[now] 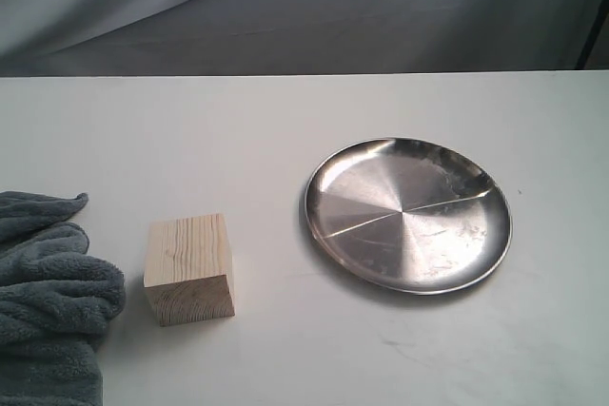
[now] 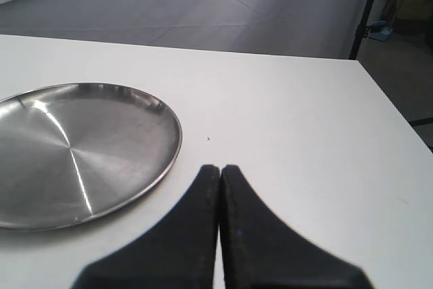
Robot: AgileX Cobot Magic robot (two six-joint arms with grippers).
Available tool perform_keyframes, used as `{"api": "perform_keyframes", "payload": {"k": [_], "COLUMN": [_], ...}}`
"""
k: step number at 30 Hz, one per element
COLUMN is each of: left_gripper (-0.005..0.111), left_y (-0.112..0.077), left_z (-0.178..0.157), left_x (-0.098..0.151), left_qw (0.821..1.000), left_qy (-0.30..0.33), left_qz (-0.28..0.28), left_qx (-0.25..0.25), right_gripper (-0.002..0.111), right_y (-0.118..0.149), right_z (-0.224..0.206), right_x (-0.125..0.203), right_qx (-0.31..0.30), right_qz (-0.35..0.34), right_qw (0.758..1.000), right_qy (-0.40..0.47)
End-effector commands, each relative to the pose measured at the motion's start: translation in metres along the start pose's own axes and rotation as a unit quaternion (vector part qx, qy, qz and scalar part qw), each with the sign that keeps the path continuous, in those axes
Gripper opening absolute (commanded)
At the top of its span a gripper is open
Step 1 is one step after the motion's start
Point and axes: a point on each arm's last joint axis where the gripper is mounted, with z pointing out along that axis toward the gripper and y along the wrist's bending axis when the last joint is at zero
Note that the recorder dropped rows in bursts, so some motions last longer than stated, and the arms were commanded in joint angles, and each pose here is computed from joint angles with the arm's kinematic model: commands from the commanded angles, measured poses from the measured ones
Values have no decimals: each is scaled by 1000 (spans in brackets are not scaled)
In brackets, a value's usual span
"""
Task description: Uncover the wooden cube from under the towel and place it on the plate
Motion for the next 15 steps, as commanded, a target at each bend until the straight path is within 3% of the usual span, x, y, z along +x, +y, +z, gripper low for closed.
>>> {"api": "perform_keyframes", "payload": {"k": [1, 6, 12, 15], "left_gripper": [71, 50, 19, 14], "left_y": [-43, -90, -138, -160], "left_z": [-9, -20, -26, -28], "left_x": [-6, -4, 11, 23], "left_qw": [992, 971, 948, 917], "left_qy": [-40, -56, -57, -42], "left_qz": [119, 231, 314, 395], "left_qx": [28, 4, 23, 30], "right_gripper": [0, 0, 0, 0], "right_y": [0, 0, 0, 0], "right_z": [0, 0, 0, 0], "right_x": [1, 1, 1, 1], "right_qx": [-2, -2, -2, -2], "right_qz": [2, 2, 2, 2], "right_qw": [1000, 1000, 1000, 1000], "right_qy": [-2, -2, -2, -2]}}
